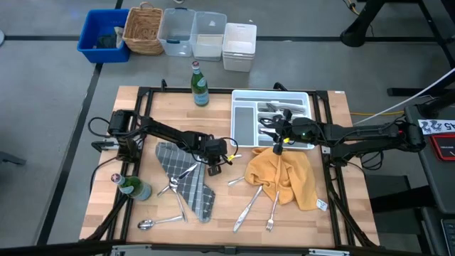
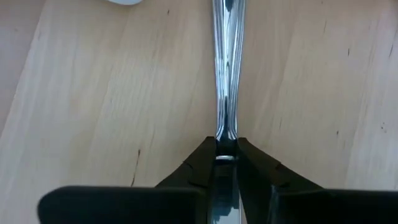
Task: Sort silverware
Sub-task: Put the silver knife into the cutlery tray
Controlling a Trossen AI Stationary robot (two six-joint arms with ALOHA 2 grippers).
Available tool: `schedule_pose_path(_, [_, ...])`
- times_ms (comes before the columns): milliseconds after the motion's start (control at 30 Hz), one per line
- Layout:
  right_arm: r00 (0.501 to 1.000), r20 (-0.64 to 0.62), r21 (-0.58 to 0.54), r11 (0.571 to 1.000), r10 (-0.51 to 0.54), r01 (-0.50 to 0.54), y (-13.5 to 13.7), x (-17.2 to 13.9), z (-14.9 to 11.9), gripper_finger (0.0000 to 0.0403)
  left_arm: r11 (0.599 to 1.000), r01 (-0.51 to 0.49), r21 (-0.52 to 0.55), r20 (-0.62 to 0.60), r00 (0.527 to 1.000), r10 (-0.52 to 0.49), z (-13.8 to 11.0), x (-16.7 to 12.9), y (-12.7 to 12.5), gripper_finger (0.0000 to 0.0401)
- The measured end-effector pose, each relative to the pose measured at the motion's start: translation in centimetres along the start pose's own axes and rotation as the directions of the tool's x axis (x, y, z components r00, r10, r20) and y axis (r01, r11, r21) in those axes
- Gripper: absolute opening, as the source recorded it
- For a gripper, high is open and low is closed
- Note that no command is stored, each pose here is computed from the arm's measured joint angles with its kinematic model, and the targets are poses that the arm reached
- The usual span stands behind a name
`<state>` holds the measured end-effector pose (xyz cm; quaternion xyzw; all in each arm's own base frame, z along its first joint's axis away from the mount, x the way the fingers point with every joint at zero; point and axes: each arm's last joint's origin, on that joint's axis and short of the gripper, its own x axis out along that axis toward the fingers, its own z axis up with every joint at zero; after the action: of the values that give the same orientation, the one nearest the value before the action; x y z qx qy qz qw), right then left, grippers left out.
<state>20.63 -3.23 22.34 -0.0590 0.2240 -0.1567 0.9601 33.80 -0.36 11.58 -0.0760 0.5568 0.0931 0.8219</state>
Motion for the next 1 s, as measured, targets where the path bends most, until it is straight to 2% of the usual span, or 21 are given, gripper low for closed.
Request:
schedule_pose_path(233, [0.994,-0.002,0.076,0.992,0.105,-0.105,0.4,0.3,-0.1,0.0115,0.994,0.027,-0.107,0.063,0.998,-0.02,0.5,-0.3,0.1,0.0042])
schedule_pose_path(367, [0.986,-0.052,0.076,0.985,0.16,-0.155,0.9,1.4,-0.8,0.0115,0.979,0.042,-0.2,0.082,0.996,-0.026,0.8,-0.3,0.3,0.0045])
schedule_pose_path(533, [0.966,-0.123,0.08,0.972,0.229,-0.221,1.6,3.3,-2.1,0.0115,0.965,0.049,-0.259,0.091,0.996,-0.026,0.9,-0.3,0.6,0.0047])
schedule_pose_path(800, [0.939,-0.038,0.081,0.938,0.342,-0.338,2.7,6.3,-2.6,0.0115,0.919,0.081,-0.385,0.1,0.994,-0.046,1.1,-0.3,0.6,0.0043])
schedule_pose_path(1000, [0.935,-0.029,0.073,0.934,0.353,-0.35,3.1,7.4,-3.1,0.0115,0.874,0.119,-0.471,0.128,0.99,-0.065,1.4,-0.3,0.5,0.0042])
